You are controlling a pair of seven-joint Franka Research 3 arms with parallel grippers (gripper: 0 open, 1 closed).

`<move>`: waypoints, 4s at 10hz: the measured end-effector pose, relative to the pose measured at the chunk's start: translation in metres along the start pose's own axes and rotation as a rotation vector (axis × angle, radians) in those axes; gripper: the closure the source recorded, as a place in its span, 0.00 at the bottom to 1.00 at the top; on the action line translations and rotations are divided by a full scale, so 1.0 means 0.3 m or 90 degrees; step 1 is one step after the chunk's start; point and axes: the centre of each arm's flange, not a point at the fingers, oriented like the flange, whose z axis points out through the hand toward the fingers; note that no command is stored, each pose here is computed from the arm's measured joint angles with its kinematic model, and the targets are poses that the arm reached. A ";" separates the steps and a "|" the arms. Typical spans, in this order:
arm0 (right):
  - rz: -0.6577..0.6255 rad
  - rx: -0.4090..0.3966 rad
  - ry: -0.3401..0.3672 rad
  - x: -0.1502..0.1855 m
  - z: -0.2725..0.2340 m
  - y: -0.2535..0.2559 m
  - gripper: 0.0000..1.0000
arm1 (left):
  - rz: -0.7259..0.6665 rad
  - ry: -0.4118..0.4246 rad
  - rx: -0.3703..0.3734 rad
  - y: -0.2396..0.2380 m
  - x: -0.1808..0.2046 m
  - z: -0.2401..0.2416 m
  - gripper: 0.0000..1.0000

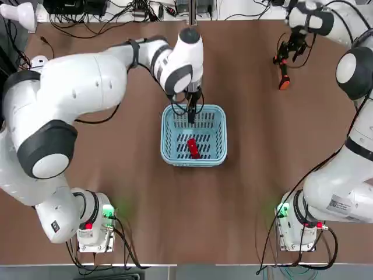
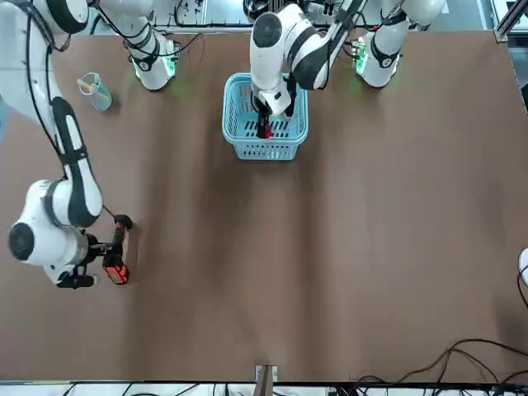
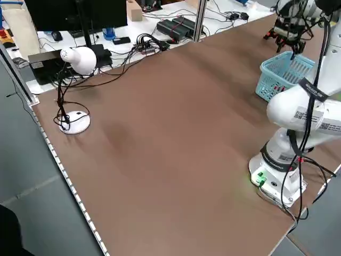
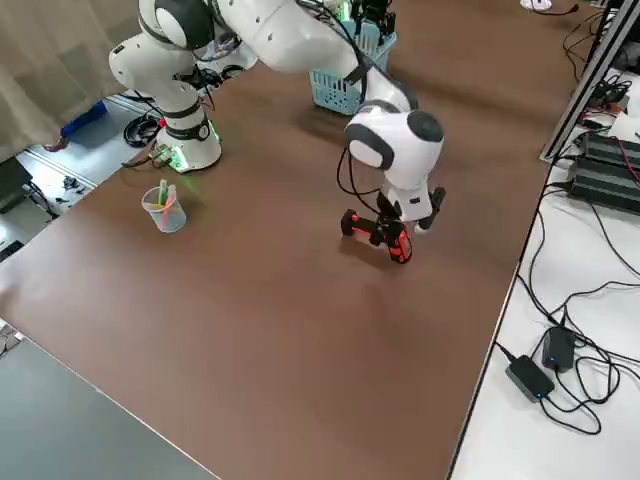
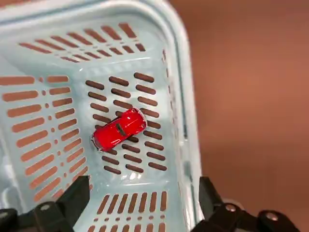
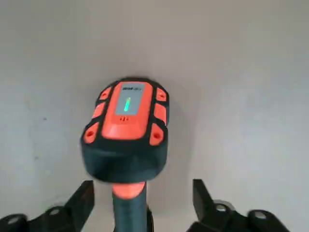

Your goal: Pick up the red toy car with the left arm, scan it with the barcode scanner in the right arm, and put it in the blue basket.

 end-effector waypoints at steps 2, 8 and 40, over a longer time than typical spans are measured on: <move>-0.001 -0.004 0.020 0.007 -0.132 -0.007 0.00 | 0.045 0.013 -0.027 0.020 0.062 -0.129 0.00; 0.045 -0.023 0.068 -0.102 -0.515 -0.034 0.00 | 0.171 0.054 -0.058 0.266 0.515 -0.509 0.00; -0.002 -0.020 0.046 -0.768 -1.212 -0.100 0.00 | 0.891 0.109 -0.048 0.375 1.632 -0.908 0.02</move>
